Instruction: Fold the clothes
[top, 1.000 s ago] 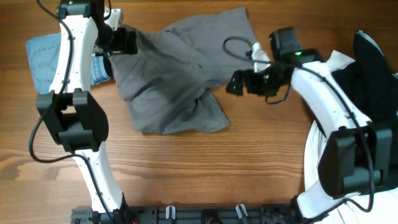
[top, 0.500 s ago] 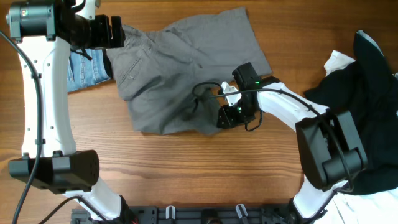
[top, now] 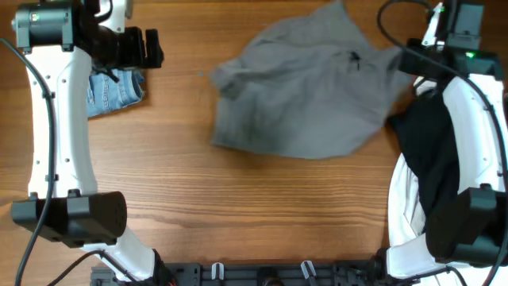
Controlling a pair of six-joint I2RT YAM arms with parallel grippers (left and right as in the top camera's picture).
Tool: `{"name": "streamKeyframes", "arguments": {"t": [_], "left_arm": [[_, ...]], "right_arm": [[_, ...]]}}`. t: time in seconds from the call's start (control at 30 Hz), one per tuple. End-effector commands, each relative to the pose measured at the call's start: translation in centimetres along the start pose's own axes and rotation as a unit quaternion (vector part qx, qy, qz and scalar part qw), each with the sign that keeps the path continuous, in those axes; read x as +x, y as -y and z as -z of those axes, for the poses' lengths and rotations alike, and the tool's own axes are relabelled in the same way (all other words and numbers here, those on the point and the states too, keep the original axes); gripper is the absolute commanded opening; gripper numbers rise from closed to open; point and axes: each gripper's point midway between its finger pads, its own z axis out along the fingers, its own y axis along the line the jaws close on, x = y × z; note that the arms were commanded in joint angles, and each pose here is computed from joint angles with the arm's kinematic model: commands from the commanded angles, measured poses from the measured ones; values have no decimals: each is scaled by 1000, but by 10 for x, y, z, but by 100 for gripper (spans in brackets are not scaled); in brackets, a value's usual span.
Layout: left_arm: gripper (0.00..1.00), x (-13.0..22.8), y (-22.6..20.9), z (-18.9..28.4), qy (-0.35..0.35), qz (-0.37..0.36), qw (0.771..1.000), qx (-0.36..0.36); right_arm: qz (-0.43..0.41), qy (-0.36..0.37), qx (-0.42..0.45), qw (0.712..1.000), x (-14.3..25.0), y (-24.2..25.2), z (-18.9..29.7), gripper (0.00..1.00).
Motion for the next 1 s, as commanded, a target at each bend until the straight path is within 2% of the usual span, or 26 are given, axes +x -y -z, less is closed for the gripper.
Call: {"name": "streamKeyframes", "arguments": {"t": [0.0, 0.1, 0.17, 0.3, 0.43, 0.47, 0.53, 0.57, 0.63, 0.73, 0.77, 0.83, 0.9, 0.93, 0.97], "left_arm": [[99, 35, 22, -38, -74, 19, 994, 76], [96, 76, 43, -85, -140, 26, 981, 131], [92, 117, 64, -131, -177, 9, 971, 160], [90, 157, 90, -196, -154, -45, 972, 171], [86, 184, 90, -235, -161, -1, 977, 141], [79, 188, 88, -240, -167, 0, 976, 139], [35, 190, 87, -244, -172, 1, 975, 138], [4, 190, 86, -241, -175, 5, 975, 136], [4, 180, 69, -228, -180, 23, 977, 108], [4, 136, 10, -184, -157, 84, 984, 27], [4, 111, -17, -162, -126, 125, 984, 9], [4, 88, -40, -140, -87, 165, 982, 23], [4, 90, -50, -132, -88, 192, 977, 38], [4, 93, -46, -131, -94, 191, 976, 45], [6, 93, -26, -131, -100, 163, 978, 85]], "right_arm": [[27, -14, -58, 998, 7, -25, 0, 86], [2, -46, -89, 995, 22, -35, 3, 88], [-5, -80, -159, 984, 37, -58, 10, 88], [-14, -114, -214, 970, 51, -76, 21, 88], [-18, -139, -211, 967, 63, -75, 23, 88], [-19, -141, -211, 967, 64, -74, 23, 88], [-19, -144, -211, 967, 65, -74, 23, 88], [-21, -152, -209, 966, 69, -74, 24, 88], [-24, -169, -206, 964, 78, -73, 25, 88], [-43, -230, -196, 952, 115, -71, 20, 88], [-49, -260, -193, 945, 138, -72, 16, 88], [-46, -304, -190, 932, 176, -77, 9, 86], [-57, -349, -165, 921, 232, -85, -7, 84], [-77, -356, -130, 922, 244, -77, -14, 81], [-77, -348, -124, 926, 248, -76, -21, 84]]}}
